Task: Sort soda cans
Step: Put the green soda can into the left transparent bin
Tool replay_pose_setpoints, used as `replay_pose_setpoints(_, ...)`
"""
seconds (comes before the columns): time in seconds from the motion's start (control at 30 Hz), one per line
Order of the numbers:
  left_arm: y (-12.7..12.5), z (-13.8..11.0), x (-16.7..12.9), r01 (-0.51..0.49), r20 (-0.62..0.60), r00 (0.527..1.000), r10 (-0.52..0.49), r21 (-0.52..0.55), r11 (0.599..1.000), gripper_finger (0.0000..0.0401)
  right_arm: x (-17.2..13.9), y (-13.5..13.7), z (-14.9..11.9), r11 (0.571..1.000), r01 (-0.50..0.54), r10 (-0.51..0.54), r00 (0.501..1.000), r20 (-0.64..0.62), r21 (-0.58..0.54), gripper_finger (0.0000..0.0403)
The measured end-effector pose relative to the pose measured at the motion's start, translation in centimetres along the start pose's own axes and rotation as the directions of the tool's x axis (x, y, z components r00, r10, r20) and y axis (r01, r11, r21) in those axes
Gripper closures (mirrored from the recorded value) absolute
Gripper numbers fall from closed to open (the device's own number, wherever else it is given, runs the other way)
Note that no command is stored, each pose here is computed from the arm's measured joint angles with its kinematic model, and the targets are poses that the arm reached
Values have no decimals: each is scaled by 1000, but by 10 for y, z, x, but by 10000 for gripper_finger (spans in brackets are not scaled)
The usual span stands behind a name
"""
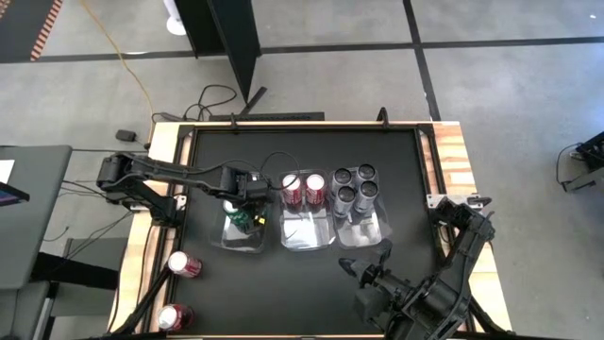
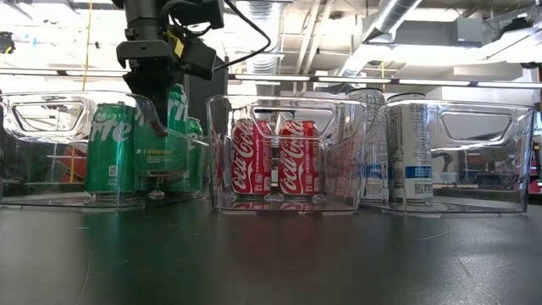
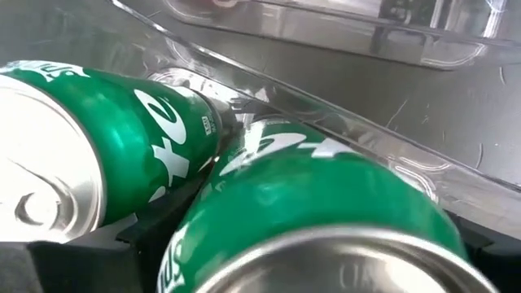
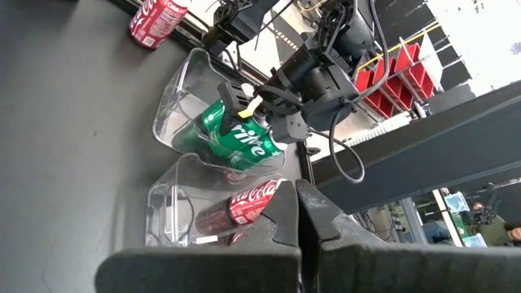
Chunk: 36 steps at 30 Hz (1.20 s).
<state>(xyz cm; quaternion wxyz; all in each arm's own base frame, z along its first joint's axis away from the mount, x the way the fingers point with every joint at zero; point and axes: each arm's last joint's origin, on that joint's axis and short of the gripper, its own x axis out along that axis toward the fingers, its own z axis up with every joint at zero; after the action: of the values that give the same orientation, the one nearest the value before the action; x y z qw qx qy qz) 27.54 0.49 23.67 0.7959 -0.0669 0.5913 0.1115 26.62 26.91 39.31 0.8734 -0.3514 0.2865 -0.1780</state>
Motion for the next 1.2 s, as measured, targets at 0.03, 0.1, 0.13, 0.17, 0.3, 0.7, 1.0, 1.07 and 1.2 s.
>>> replay_pose_setpoints(0.03,0,0,0,0,0,1000,0,0,1000,67,0,0,0,1000,0,0,1000,0,0,398)
replay_pose_setpoints(0.1,0,0,0,0,-1,1000,0,1,1000,67,0,0,0,1000,0,0,1000,0,0,398)
replay_pose_setpoints(0.13,0,0,0,0,-1,1000,0,0,1000,67,0,0,0,1000,0,0,1000,0,0,398)
replay_pose_setpoints(0.17,0,0,0,1,-1,1000,-1,1,1000,67,0,0,0,1000,0,0,1000,0,0,398)
replay_pose_setpoints(0.3,0,0,0,7,-2,1000,-7,0,1000,62,0,0,0,1000,0,0,1000,0,-1,398)
replay_pose_setpoints(0.7,1,1,0,-38,13,999,38,8,999,34,0,0,0,1000,-6,6,1000,-2,-1,398)
replay_pose_setpoints(1.0,1,0,-2,-44,17,999,44,13,999,35,0,1,0,1000,-14,14,1000,-6,-1,398)
replay_pose_setpoints(1.07,1,0,-2,-46,17,999,46,16,999,35,0,1,0,1000,-15,15,1000,-6,-1,398)
replay_pose_setpoints(1.2,-1,-1,-2,-49,18,999,48,21,999,35,0,1,0,1000,-15,15,1000,-5,-1,398)
